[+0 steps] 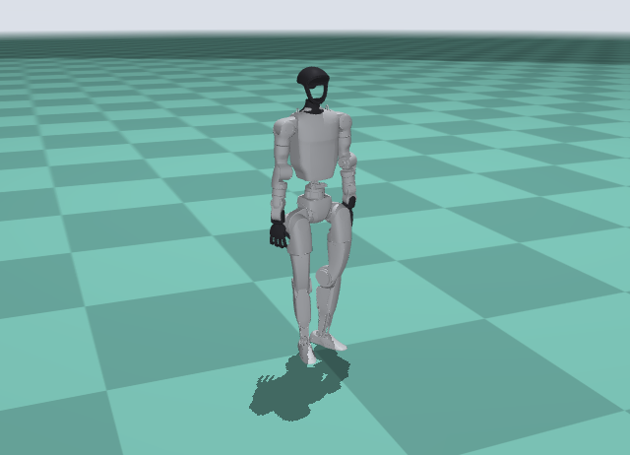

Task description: Upper body actions

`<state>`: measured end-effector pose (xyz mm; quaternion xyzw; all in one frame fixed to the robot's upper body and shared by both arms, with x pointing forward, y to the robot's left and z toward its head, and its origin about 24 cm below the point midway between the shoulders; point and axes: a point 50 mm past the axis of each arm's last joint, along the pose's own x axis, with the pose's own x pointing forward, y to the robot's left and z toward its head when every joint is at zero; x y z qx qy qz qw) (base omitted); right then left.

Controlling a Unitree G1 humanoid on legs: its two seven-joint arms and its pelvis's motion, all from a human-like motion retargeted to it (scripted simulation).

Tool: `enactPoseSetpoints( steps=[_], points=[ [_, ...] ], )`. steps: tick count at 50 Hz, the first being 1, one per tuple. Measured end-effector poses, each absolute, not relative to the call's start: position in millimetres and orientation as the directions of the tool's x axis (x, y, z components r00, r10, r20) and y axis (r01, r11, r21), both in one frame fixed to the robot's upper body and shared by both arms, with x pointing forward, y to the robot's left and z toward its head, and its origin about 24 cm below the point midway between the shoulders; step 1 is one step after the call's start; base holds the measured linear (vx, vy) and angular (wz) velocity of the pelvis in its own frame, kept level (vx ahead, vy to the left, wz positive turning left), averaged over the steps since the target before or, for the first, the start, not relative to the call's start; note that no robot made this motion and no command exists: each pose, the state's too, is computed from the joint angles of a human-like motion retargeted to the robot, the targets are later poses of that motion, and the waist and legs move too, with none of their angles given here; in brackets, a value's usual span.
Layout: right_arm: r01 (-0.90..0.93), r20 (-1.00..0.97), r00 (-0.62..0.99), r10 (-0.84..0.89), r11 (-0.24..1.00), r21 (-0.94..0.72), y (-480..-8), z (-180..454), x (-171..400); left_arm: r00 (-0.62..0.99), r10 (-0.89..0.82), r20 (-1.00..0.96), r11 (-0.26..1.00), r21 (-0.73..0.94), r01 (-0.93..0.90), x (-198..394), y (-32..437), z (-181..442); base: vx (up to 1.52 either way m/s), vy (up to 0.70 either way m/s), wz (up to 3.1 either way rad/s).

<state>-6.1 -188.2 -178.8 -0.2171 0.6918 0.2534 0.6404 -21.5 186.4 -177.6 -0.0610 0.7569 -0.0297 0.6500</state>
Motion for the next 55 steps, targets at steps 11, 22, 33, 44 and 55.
enactPoseSetpoints(
  steps=[11,22,33,44,55],
  points=[
    [-0.628,-0.996,-0.086,0.028,0.775,0.076,-187.2,-178.9,-5.7,-0.151,-0.13,-0.98,0.991,-0.122,-0.057,-22.7,187.2,-177.4,0.0,0.0,0.0],
    [-0.63,-0.996,-0.084,0.031,0.773,0.077,-187.3,-178.9,-4.8,-0.144,-0.128,-0.981,0.991,-0.121,-0.058,-20.6,187.5,-177.5,0.0,0.0,0.0],
    [-0.632,-0.996,-0.086,0.034,0.771,0.081,-186.8,-179.0,-4.9,-0.145,-0.129,-0.981,0.991,-0.121,-0.061,-21.3,187.7,-177.5,0.0,0.0,0.0],
    [-0.635,-0.996,-0.088,0.034,0.768,0.082,-186.7,-179.0,-5.3,-0.149,-0.128,-0.981,0.991,-0.12,-0.066,-22.6,188.3,-177.3,0.0,0.0,0.0],
    [-0.634,-0.995,-0.089,0.035,0.768,0.083,-186.4,-179.0,-6.1,-0.144,-0.128,-0.981,0.991,-0.12,-0.064,-21.2,187.9,-177.4,0.0,0.0,0.0]
  ],
)
